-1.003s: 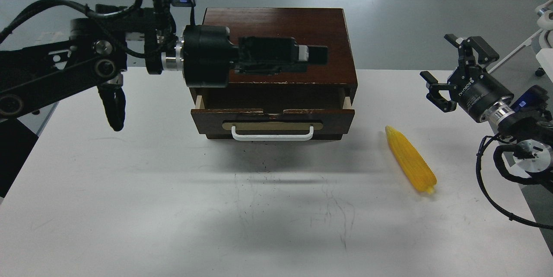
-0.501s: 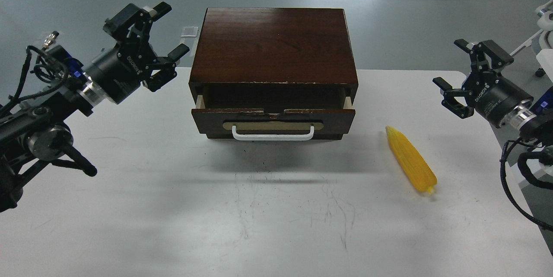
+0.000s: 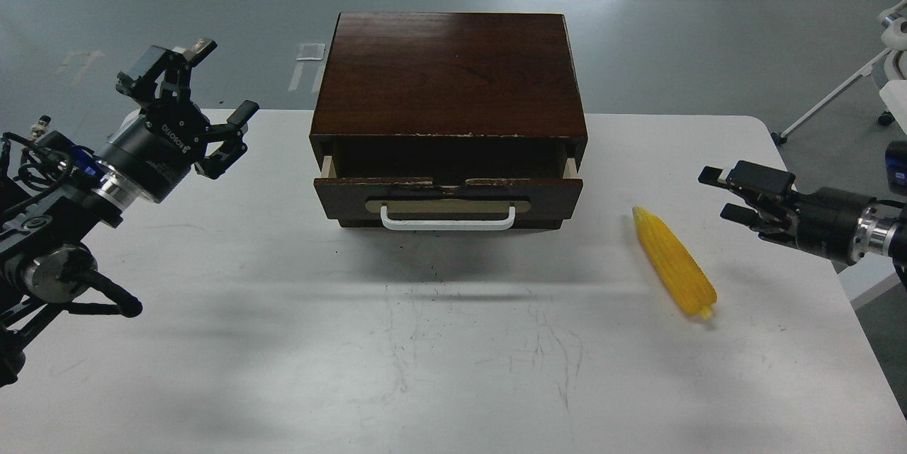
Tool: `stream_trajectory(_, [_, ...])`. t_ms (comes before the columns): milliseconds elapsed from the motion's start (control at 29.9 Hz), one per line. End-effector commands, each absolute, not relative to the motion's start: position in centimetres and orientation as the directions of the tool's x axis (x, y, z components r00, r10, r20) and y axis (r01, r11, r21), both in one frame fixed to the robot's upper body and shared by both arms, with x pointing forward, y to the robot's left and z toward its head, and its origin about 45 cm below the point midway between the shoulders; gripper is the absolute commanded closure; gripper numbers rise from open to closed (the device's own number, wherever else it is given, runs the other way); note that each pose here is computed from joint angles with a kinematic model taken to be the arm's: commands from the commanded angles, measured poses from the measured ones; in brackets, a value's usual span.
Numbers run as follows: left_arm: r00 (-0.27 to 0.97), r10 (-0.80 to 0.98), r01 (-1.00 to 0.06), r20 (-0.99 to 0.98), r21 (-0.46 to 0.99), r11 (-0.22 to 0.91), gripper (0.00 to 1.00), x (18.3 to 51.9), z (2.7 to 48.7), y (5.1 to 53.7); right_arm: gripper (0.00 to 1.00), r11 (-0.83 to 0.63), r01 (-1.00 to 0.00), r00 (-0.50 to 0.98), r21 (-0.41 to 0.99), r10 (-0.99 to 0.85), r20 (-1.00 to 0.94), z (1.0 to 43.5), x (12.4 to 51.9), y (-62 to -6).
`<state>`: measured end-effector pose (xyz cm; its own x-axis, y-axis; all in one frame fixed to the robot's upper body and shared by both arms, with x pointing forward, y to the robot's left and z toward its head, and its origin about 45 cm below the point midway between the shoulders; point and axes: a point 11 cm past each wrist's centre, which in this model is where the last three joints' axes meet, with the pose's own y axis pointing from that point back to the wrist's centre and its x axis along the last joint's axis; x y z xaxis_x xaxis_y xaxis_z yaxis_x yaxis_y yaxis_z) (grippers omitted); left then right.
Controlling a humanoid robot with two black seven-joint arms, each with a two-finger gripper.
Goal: Put corn in drawer with both arms
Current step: 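Reach the right gripper to the yellow corn cob and grasp it, then lift the corn and carry it over the open drawer with the right gripper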
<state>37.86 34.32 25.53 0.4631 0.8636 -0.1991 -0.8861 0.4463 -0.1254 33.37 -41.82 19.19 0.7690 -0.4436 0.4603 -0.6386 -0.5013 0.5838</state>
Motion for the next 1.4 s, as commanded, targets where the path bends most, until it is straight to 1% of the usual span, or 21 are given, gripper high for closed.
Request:
stream_trajectory(0, [0.467,0.862,-0.884,-0.199,-0.126,0.45,0.01,37.8,25.5,34.3,0.0,-0.418,-0.622,0.782,0.663,-0.28,0.557,16.5,32.5,-43.2])
stream_trajectory(33, [0.467,0.862,-0.884,-0.199,-0.126,0.45,0.01,37.8,25.5,34.3,0.0,-0.418,-0.618,0.783,0.666,-0.246,0.572,15.5,32.7,-42.5])
stream_trajectory(134, [0.468,0.861,-0.884,-0.199,-0.126,0.451,0.01,37.8,25.6,34.2,0.0,-0.421,-0.614,0.782,0.668,-0.21,0.586,14.8,33.2,-41.7])
stream_trajectory(368, [0.471,0.86,-0.882,-0.198,-0.126,0.454,0.01,37.8,25.5,34.1,0.0,-0.448,-0.585,0.795,0.676,-0.151,0.588,14.9,34.2,-39.8])
stream_trajectory(568, [0.477,0.857,-0.879,-0.198,-0.127,0.46,0.01,37.8,25.4,33.8,0.0,-0.451,-0.54,0.82,0.711,-0.09,0.566,14.2,34.0,-39.1])
stream_trajectory(669, [0.479,0.854,-0.878,-0.204,-0.13,0.461,0.01,37.8,25.3,33.6,0.06,-0.452,-0.518,0.831,0.726,-0.066,0.552,13.8,33.7,-38.9])
stream_trajectory(702, [0.479,0.854,-0.878,-0.204,-0.13,0.461,0.01,37.8,25.3,33.6,0.06,-0.452,-0.518,0.831,0.726,-0.066,0.552,13.8,33.7,-38.9])
stream_trajectory(769, [0.478,0.854,-0.878,-0.205,-0.129,0.46,0.01,37.8,25.3,33.5,0.12,-0.459,-0.513,0.832,0.725,-0.06,0.551,13.7,33.8,-38.4])
stream_trajectory(802, [0.48,0.853,-0.877,-0.205,-0.131,0.462,0.01,37.8,25.3,33.5,0.21,-0.461,-0.51,0.834,0.727,-0.059,0.548,13.6,33.7,-38.3])
stream_trajectory(836, [0.48,0.853,-0.877,-0.205,-0.131,0.462,0.01,37.8,25.3,33.5,0.36,-0.46,-0.508,0.836,0.729,-0.057,0.546,13.5,33.7,-38.3])
stream_trajectory(869, [0.479,0.853,-0.878,-0.206,-0.129,0.461,0.01,37.8,25.3,33.5,0.45,-0.459,-0.503,0.839,0.732,-0.054,0.542,13.4,33.5,-38.4])
stream_trajectory(903, [0.479,0.853,-0.877,-0.205,-0.132,0.461,0.01,37.9,25.4,33.5,0.62,-0.456,-0.493,0.844,0.741,-0.045,0.534,13.2,33.3,-38.4])
stream_trajectory(969, [0.477,0.854,-0.879,-0.205,-0.136,0.458,0.01,37.9,25.5,33.6,0.75,-0.454,-0.488,0.847,0.746,-0.041,0.53,13.0,33.1,-38.5])
stream_trajectory(1036, [0.477,0.855,-0.878,-0.203,-0.141,0.457,0.01,38.0,25.7,33.6,0.9,-0.456,-0.485,0.848,0.746,-0.038,0.528,13.1,33.1,-38.4])
stream_trajectory(1103, [0.477,0.855,-0.878,-0.203,-0.141,0.457,0.01,38.0,25.7,33.6,0.99,-0.454,-0.49,0.846,0.744,-0.04,0.532,13.3,33.2,-38.6])
stream_trajectory(1270, [0.476,0.855,-0.879,-0.204,-0.141,0.456,0.01,38.0,25.6,33.7,1.0,-0.462,-0.504,0.833,0.73,-0.038,0.552,14.5,33.7,-38.5])
stream_trajectory(1370, [0.475,0.856,-0.879,-0.203,-0.148,0.453,0.01,38.1,25.9,33.7,1.0,-0.487,-0.535,0.802,0.691,-0.034,0.597,17.6,34.8,-38.1])
